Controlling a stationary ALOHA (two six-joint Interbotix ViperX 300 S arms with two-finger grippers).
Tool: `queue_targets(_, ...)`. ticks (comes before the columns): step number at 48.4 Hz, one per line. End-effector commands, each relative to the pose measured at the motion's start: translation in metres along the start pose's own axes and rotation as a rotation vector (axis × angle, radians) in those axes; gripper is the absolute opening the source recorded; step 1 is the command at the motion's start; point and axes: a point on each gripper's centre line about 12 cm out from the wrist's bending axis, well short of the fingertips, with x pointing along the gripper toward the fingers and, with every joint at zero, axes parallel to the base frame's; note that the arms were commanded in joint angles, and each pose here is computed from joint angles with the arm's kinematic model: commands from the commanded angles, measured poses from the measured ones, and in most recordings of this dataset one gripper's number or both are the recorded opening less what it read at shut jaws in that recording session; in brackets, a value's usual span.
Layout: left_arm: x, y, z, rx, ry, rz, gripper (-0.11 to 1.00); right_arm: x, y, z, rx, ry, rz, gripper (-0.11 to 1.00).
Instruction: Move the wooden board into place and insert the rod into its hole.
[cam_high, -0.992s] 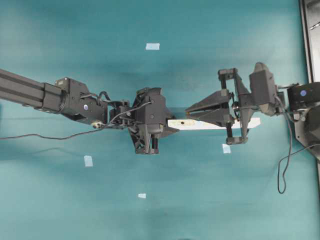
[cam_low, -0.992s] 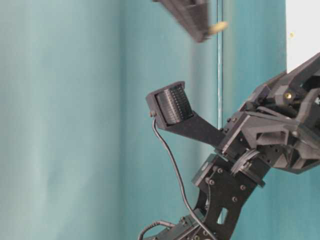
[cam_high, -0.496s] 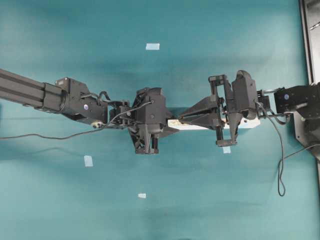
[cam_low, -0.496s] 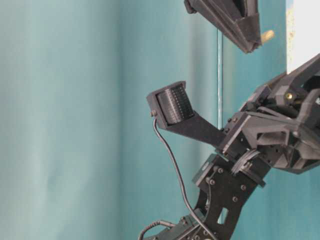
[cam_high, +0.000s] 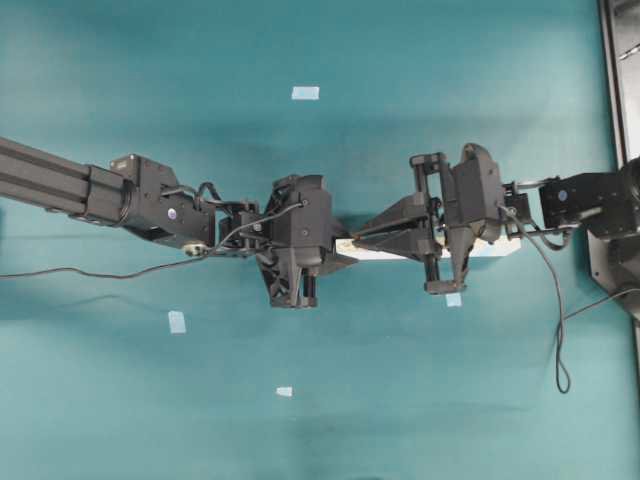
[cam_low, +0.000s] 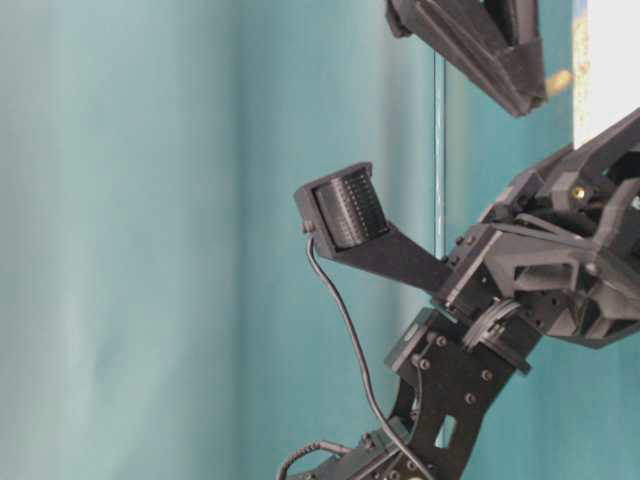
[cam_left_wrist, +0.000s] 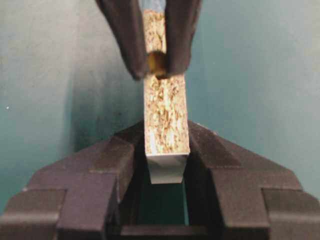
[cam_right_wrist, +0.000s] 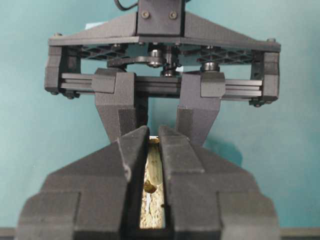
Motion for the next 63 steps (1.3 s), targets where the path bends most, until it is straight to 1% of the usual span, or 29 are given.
queue_targets(1,-0.002,0.004,0.005,-0.005,-0.009,0.007,0.23,0.003,0.0,0.007,0.0,-0.028,0.0,0.09)
queue_targets(43,-0.002,0.004,0.005,-0.004,-0.008,0.007,0.23,0.004,0.003,-0.003,0.0,0.007,0.01,0.09)
queue_targets(55,-0.002,0.004,0.003,-0.005,-0.004,0.007,0.23,-0.002,0.0,-0.01,0.018,0.033,-0.015,0.09)
queue_targets(63,-0.003,0.004,0.003,-0.007,-0.004,0.008,0.23,-0.008,0.0,-0.014,0.024,0.046,-0.021,0.09)
